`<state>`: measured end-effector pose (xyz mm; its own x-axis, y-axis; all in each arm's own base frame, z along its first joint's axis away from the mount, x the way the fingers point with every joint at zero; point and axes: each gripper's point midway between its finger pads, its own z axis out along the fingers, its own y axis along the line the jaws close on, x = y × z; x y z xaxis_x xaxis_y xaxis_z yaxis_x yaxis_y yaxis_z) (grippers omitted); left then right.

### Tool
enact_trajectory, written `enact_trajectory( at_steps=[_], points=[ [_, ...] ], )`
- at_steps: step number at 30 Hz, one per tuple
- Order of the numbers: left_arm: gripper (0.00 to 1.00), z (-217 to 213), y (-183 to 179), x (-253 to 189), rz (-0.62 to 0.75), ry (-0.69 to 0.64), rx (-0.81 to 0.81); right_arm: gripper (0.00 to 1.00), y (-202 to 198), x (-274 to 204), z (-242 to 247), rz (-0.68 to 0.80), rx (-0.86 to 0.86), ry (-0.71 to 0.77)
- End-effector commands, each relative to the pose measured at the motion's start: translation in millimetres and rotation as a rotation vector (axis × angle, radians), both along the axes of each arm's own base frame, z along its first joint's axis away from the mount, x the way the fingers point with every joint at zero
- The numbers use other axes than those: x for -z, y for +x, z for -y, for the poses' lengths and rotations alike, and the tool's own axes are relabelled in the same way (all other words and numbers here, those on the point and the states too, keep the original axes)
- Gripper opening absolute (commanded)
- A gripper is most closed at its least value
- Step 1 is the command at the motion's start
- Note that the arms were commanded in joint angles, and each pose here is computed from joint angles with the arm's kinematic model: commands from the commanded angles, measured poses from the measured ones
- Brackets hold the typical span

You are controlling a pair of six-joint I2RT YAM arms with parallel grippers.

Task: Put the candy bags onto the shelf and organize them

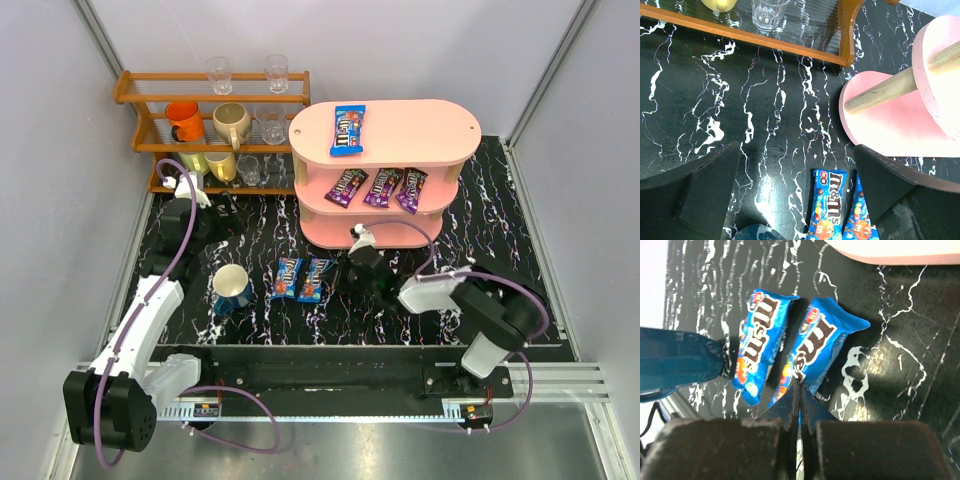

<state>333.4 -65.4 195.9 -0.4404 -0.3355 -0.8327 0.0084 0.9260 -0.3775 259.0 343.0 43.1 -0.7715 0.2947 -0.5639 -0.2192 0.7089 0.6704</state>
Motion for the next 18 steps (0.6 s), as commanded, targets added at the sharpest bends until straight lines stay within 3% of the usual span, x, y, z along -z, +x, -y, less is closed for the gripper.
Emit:
enact_trajectory(
  at_steps=[1, 18],
  points=[
    [0.99, 0, 7, -33, 0.093, -0.01, 0.001, 0.0, -3, -58, 9, 0.169, -0.043, 0.012],
    [0.99, 0, 8, -31, 0.09, -0.009, 0.001, 0.0, -101, -108, 44, 0.372, -0.491, 0.03]
  ],
)
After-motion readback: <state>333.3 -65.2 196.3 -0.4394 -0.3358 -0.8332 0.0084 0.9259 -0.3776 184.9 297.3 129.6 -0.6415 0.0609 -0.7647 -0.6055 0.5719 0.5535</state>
